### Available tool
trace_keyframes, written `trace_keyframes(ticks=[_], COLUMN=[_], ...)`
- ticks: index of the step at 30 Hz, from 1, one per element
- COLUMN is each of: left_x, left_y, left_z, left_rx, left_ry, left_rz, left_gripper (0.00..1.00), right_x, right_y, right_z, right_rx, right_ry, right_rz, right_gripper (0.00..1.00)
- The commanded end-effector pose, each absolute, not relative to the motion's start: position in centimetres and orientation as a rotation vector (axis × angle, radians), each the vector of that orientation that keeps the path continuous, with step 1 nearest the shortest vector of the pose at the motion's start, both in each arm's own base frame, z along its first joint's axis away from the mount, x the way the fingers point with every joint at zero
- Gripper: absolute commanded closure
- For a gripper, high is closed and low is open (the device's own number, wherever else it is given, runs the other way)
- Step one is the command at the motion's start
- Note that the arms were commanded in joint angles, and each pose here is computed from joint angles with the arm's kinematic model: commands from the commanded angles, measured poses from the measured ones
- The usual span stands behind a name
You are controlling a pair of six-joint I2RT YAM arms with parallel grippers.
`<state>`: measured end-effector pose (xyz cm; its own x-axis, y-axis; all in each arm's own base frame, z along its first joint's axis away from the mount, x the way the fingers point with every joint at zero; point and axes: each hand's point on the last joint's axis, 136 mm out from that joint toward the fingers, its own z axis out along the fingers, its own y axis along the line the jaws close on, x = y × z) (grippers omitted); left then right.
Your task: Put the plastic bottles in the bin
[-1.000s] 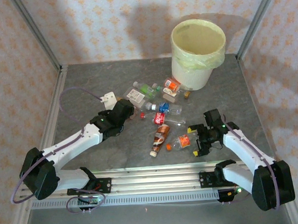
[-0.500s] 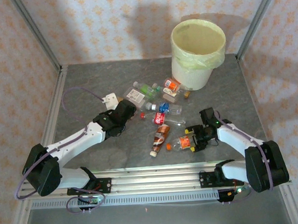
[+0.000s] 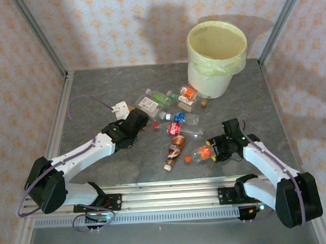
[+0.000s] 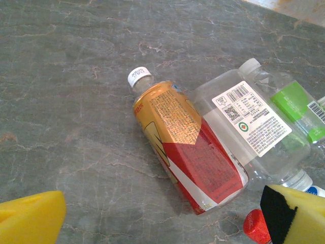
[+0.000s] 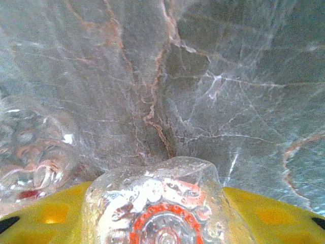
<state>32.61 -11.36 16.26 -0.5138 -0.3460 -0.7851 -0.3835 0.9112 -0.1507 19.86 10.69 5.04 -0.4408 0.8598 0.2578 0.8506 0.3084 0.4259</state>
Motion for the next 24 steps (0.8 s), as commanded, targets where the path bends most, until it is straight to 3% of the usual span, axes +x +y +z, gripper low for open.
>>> trace_keyframes(ticks=[1, 7, 13, 16, 24], left_x=[33.0, 33.0, 32.6, 32.4, 32.3], left_y=[-10.9, -11.0, -11.1, -11.0, -11.4], left_z=[16.5, 16.3, 15.9, 15.6, 15.4], left_rx=[-0.565, -0.572, -0.569, -0.583, -0.602], left_ry=[2.132, 2.139, 2.163, 2.166, 2.174], left_rz=[0.059, 0.052, 0.046, 0.039, -0.004], left_gripper=[0.0, 0.0, 0.0, 0.0, 0.0], right_x=[18.4, 19.6, 24.3, 26.2, 31.3], right_y=[8.4, 5.7, 4.3, 4.4, 7.9], right_z=[5.8, 8.8, 17.0, 21.1, 31.7], right_rx=[1.5, 1.223, 0.984, 0.918, 0.74], right_ry=[2.606, 2.615, 2.418, 2.31, 2.068], right_rz=[0.58, 0.358, 0.327, 0.38, 0.694], right_gripper=[0.52, 0.54, 0.55, 0.63, 0.62])
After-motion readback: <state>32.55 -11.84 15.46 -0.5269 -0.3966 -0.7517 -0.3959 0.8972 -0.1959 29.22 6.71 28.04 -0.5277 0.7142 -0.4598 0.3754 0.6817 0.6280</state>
